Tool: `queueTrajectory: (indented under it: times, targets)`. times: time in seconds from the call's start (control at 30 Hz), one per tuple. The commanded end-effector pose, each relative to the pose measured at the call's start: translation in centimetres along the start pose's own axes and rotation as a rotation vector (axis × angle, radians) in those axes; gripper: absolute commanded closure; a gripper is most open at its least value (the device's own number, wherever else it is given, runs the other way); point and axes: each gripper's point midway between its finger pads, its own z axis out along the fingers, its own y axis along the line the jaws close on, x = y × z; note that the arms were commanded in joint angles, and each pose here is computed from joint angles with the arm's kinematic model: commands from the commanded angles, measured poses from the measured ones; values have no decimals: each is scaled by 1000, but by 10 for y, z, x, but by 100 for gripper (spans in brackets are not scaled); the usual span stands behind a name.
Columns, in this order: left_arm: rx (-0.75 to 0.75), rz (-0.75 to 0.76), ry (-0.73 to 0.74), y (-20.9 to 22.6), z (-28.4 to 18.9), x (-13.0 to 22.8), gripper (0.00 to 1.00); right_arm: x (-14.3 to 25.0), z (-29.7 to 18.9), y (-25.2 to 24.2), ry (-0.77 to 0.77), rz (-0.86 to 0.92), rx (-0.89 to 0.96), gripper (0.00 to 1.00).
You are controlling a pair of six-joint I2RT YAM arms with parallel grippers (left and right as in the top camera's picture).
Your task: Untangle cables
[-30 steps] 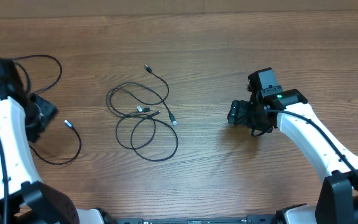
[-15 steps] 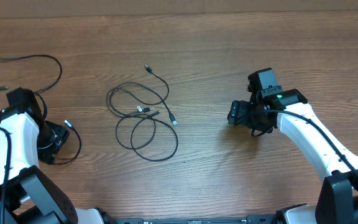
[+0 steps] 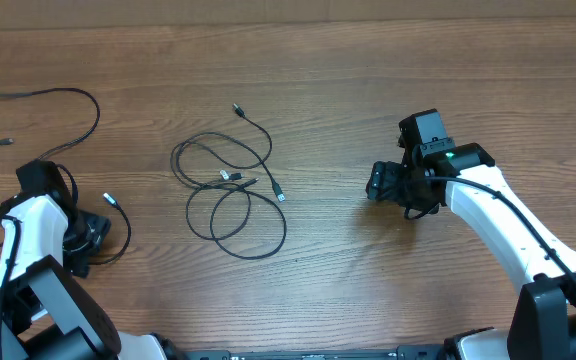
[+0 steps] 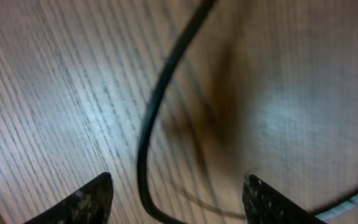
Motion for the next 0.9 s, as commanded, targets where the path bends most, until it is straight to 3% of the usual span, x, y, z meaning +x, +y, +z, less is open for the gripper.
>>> queueTrajectory:
  times: [0.0, 0.07, 0.1, 0.23, 0.27, 0.47, 0.6, 0.87]
  targets:
    - [-52, -26, 13, 11, 12, 0, 34, -1, -1, -2, -8, 0, 6, 17]
    - [-57, -34, 17, 13, 14, -1, 37, -1, -1, -2, -7, 0, 6, 17]
    - [-55, -38, 16, 14, 14, -2, 44, -1, -1, -2, -7, 0, 6, 17]
    - [-32, -59, 4, 11, 13, -10, 91, 0, -1, -3, -4, 1, 8, 17]
    - [-14, -65, 7, 7, 12, -11, 96, 0, -1, -3, -5, 1, 8, 17]
    - [226, -109, 38, -39, -23, -38, 96, 1, -1, -3, -2, 1, 9, 17]
    - [445, -153, 10, -72, -70, -78, 96, 3, -1, -4, 6, 2, 13, 17]
    - [631, -336, -173, -68, -134, -166, 96, 3, -1, -4, 10, 3, 15, 17]
